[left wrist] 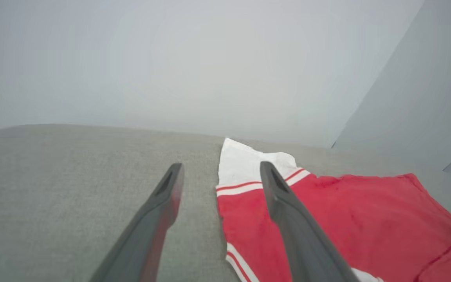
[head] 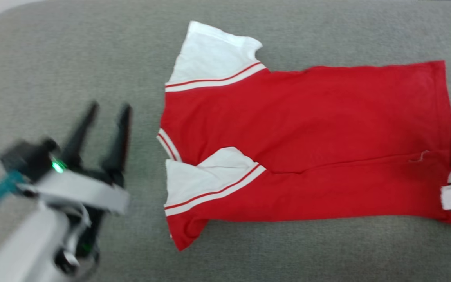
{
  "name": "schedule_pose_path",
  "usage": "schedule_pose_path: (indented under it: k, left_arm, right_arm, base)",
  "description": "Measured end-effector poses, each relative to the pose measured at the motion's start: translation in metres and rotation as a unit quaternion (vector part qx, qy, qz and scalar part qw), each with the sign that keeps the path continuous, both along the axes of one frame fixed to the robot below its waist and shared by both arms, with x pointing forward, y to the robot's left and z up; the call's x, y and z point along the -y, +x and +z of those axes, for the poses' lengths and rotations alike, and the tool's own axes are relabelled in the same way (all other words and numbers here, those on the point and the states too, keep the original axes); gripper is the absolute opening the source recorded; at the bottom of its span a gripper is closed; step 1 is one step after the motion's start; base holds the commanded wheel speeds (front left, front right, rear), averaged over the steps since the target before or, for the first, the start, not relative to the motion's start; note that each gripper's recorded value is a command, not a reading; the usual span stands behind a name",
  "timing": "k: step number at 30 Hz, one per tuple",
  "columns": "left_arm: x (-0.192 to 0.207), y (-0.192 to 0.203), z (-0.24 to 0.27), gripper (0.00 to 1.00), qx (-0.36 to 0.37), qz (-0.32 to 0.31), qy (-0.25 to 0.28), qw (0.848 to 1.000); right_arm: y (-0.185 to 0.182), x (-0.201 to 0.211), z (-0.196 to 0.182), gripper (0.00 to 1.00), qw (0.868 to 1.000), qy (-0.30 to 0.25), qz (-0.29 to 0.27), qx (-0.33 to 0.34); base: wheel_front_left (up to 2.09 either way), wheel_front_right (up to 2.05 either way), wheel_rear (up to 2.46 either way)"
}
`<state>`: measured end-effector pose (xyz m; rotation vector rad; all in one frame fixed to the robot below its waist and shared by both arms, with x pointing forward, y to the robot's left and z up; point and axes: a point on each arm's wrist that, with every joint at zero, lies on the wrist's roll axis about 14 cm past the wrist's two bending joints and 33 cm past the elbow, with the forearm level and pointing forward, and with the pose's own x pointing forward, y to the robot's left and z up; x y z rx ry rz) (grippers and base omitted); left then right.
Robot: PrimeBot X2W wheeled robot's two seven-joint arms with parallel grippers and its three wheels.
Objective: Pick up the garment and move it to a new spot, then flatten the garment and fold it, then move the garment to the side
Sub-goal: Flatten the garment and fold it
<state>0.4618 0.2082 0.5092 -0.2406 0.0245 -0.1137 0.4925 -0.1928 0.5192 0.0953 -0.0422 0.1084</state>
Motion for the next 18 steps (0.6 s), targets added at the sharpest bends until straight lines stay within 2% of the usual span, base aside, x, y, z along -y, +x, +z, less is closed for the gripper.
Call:
schedule_pose_path:
  k: [5,10,18]
  left_arm:
    - [-0.002,0.05,0.027,1.0,0.036,-0.03,0.033,0.998]
    - [0.001,0.11,0.041,1.0,0.029,-0.062,0.067,0.995]
    - [0.021,0.18,0.005,1.0,-0.088,-0.107,0.122,0.983]
  right_arm:
    - [-0.003,-0.007,-0.005,1.0,1.0,-0.003,0.004,0.018]
    - [-0.007,-0.008,-0.016,1.0,1.0,-0.003,0.004,0.018]
    - [-0.017,0.0,-0.038,1.0,1.0,-0.013,-0.004,-0.005]
  base:
    - [0.0,0.0,0.0]
    - [0.0,0.0,0.0]
    - [0.0,0.0,0.0]
